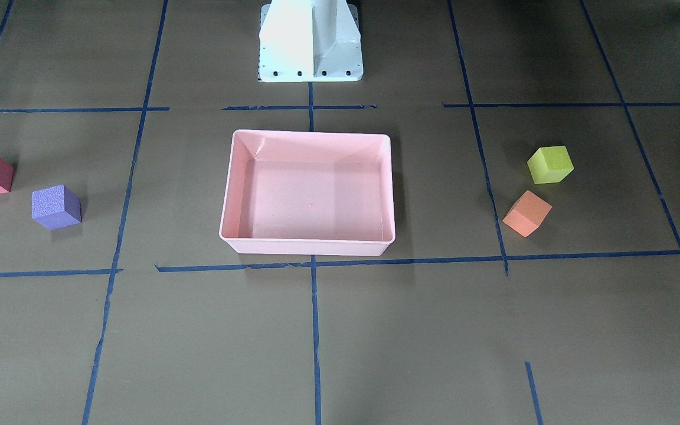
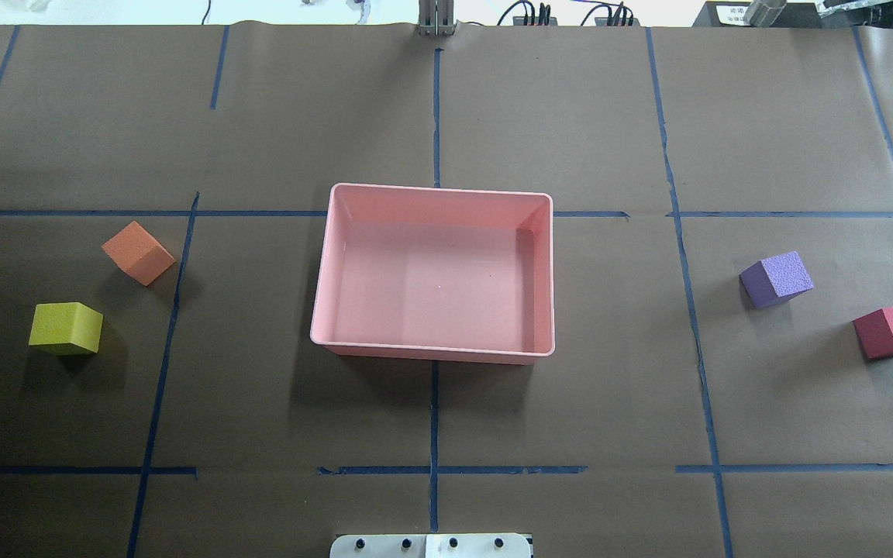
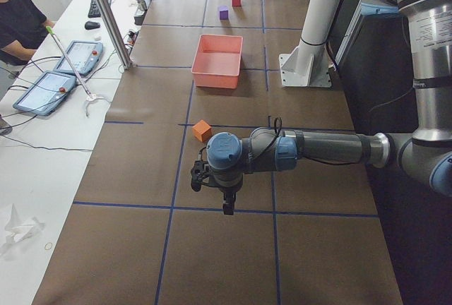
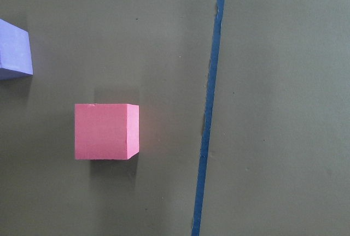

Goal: Place blocks into pink bin with both arms

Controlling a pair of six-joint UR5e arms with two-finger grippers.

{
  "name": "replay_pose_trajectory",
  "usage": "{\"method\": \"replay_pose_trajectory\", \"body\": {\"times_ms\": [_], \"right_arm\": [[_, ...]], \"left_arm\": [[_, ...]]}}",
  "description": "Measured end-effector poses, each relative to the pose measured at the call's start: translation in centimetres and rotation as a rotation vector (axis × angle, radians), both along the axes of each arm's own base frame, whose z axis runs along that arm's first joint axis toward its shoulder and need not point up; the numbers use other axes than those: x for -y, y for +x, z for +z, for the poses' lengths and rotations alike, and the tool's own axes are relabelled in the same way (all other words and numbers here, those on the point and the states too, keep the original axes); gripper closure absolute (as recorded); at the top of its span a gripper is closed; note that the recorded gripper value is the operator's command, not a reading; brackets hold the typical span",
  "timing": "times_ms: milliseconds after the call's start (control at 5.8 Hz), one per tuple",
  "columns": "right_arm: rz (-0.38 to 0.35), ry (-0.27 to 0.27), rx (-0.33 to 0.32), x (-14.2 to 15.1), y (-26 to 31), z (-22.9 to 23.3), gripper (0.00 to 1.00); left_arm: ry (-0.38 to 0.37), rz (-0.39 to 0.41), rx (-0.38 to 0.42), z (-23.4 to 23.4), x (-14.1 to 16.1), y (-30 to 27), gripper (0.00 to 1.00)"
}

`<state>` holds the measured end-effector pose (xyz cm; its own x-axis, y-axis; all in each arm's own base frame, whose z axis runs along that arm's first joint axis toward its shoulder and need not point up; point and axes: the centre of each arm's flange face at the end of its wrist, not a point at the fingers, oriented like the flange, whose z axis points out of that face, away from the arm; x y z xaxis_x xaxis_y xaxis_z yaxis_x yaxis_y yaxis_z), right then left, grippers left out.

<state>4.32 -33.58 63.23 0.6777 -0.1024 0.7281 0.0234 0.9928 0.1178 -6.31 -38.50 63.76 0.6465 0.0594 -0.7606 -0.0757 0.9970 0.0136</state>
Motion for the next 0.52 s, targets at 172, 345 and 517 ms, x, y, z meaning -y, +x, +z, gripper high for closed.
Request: {"method": "replay_pose_trajectory", "body": {"times_ms": [172, 345, 517], "right_arm": [[0.004, -0.016, 0.006, 0.3, -0.9, -0.2, 0.00], [-0.015, -0.060, 0.007, 1.1, -4.0, -0.8, 0.01], [-0.053, -0.070, -0.011, 2.0, -7.3, -1.2, 0.02]], "left_arm": [[0.022, 0.000, -0.001, 0.0, 0.1, 0.0, 0.00], [0.062, -0.002, -0.001, -0.1, 0.3, 0.1, 0.00], [0.088, -0.005, -0.001, -0.3, 0.5, 0.1, 0.00]]}}
